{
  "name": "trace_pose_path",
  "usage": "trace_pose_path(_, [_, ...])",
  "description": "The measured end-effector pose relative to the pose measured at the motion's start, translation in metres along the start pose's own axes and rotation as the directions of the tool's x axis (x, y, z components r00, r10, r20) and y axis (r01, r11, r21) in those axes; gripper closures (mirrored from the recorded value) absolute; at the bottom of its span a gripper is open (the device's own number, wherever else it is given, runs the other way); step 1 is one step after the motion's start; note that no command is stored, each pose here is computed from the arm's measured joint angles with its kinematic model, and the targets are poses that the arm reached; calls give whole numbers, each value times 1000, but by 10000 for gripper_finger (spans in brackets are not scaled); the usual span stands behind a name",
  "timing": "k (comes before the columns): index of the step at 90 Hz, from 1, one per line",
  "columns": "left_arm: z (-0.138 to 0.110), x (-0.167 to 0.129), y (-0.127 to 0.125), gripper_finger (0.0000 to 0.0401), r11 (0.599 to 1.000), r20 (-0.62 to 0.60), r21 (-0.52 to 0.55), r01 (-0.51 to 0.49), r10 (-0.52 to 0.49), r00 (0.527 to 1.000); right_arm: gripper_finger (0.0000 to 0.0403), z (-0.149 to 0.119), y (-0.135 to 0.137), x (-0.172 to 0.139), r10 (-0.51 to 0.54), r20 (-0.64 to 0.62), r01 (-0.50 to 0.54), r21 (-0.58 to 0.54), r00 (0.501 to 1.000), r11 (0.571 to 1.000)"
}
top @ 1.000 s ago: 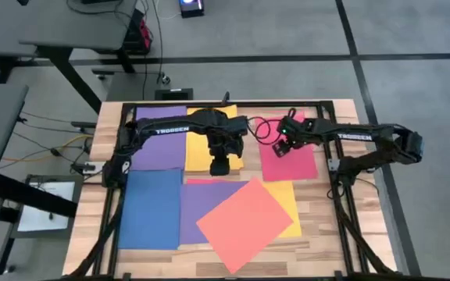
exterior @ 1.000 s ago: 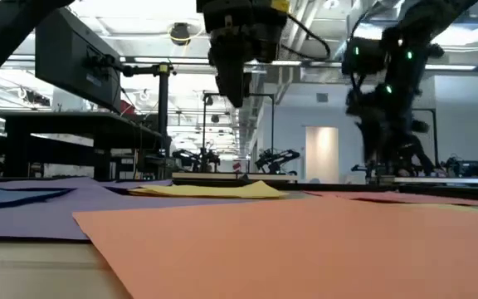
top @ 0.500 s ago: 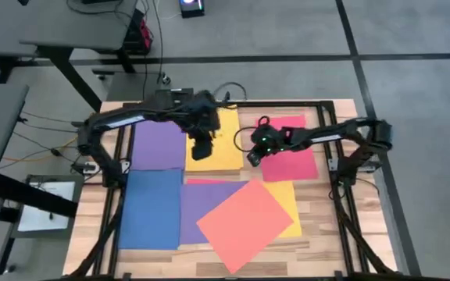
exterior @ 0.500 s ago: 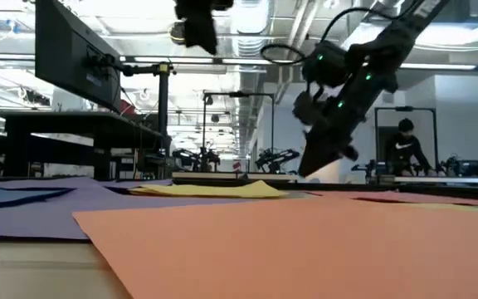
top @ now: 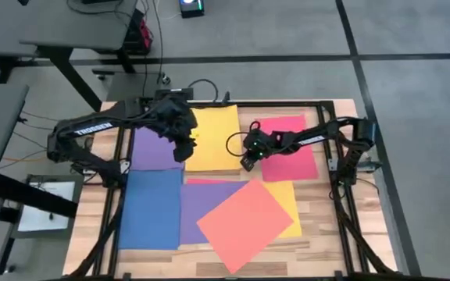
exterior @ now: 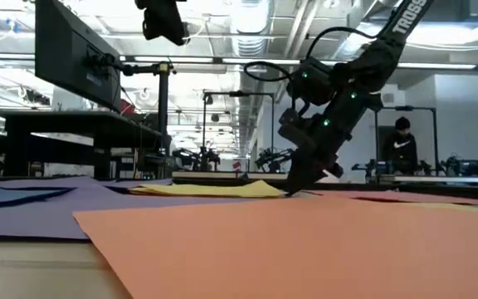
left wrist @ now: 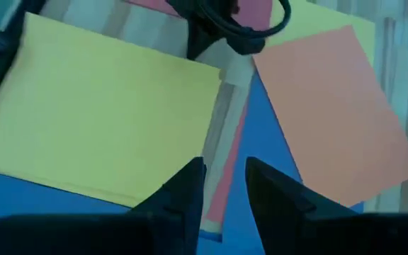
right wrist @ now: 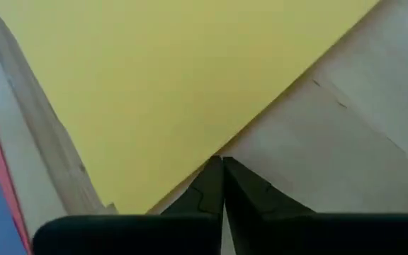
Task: Organize paper
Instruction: Adjust the yellow papers on the table, then stack the yellow paper on top of the yellow paper
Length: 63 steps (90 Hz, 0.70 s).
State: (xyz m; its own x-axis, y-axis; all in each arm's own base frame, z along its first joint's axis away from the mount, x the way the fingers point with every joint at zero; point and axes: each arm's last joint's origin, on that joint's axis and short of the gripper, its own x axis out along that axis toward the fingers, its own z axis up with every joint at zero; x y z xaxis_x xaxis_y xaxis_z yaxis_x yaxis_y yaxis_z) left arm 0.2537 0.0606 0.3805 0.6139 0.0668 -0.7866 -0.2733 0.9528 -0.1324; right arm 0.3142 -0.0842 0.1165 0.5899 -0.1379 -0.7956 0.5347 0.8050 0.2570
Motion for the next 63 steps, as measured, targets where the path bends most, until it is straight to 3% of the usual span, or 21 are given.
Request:
trace_pose_path(24, [-1,0,0,310,1000,-17,-11,-2,2,1000,403,2,9,1,71,35,-72,30,997,997])
trace_pose_path(49, [-4,0,0,310,1000,-43,-9,-4,4,999,403,0,4,-4,33,-3,-33,19,999,999])
trace_pose_path(63, [-4,0,0,310,1000,-39,-9,-3,3,999,403,6,3,-27,-2,-63,4,25,998,1000])
